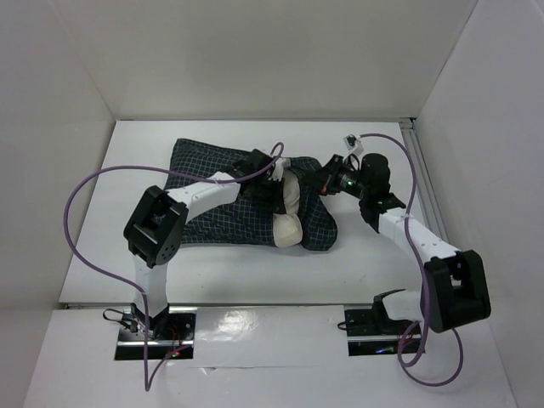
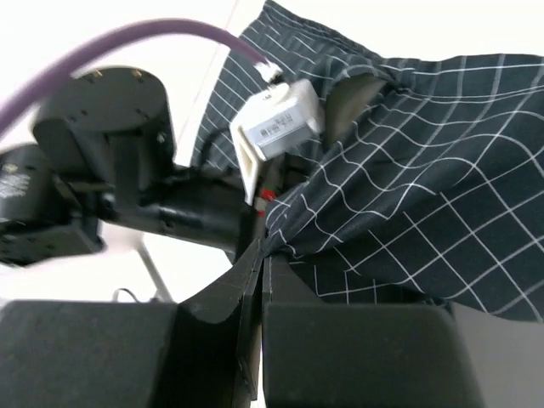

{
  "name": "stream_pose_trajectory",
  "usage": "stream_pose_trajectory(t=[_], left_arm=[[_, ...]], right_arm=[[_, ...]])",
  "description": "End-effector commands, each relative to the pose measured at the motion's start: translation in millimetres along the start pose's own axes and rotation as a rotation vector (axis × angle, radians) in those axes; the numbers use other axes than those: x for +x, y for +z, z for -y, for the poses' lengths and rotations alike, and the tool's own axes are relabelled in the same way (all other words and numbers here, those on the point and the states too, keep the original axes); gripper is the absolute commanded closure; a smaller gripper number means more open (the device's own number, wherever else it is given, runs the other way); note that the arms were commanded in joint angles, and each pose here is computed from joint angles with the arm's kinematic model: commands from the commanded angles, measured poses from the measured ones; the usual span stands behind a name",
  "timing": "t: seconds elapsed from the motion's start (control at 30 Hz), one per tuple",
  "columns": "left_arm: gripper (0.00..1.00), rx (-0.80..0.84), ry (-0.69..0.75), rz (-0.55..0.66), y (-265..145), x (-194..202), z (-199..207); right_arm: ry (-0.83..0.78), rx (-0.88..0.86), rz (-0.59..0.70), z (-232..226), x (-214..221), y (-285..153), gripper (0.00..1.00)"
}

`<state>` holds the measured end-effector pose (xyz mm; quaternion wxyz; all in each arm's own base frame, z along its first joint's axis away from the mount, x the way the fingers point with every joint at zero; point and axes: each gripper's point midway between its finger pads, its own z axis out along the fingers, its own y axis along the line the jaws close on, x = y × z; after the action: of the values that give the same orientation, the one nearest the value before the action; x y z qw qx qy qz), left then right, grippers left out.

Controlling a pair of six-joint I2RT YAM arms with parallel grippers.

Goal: Put the pillow into the pillowcase

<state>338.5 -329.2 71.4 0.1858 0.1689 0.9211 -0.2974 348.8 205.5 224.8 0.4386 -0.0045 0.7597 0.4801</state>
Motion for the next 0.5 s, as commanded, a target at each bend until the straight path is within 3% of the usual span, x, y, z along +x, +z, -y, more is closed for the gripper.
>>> stream_pose_trajectory(t=[0.0,0.13,0.2,0.23,0.27,0.37,0.47], left_arm=[[1.0,-0.23,-0.091,-0.262,1,78,-52],[1.0,-0.176,-0.12,-0.153,-12,34,-32],[1.0,-0.133,-0.111,-0.101,-17,10,-16],[1.0,-0.118,-0.116,-0.091,-20,2,-10],[1.0,-0.108,-0.107,-0.066,-23,-12,-3],[1.0,-0.124,-0.119,-0.098,-30,-14,0],[0.85,-0.159,-0.095,-0.08,-45,-19,4]], right_arm=[[-0.223,-0.099,0.199,-55,-55,-26,1.0],[-0.176,0.144,0.087,12,-21,-34,1.0],[-0.18,0.238,0.064,34,-22,-37,0.57],[-0.156,0.298,0.011,49,-12,-38,0.43],[-0.15,0.338,0.017,53,-15,-40,0.37],[-0.127,0.433,0.01,67,-14,-48,0.37],[-0.102,0.492,0.029,75,-9,-62,0.37]])
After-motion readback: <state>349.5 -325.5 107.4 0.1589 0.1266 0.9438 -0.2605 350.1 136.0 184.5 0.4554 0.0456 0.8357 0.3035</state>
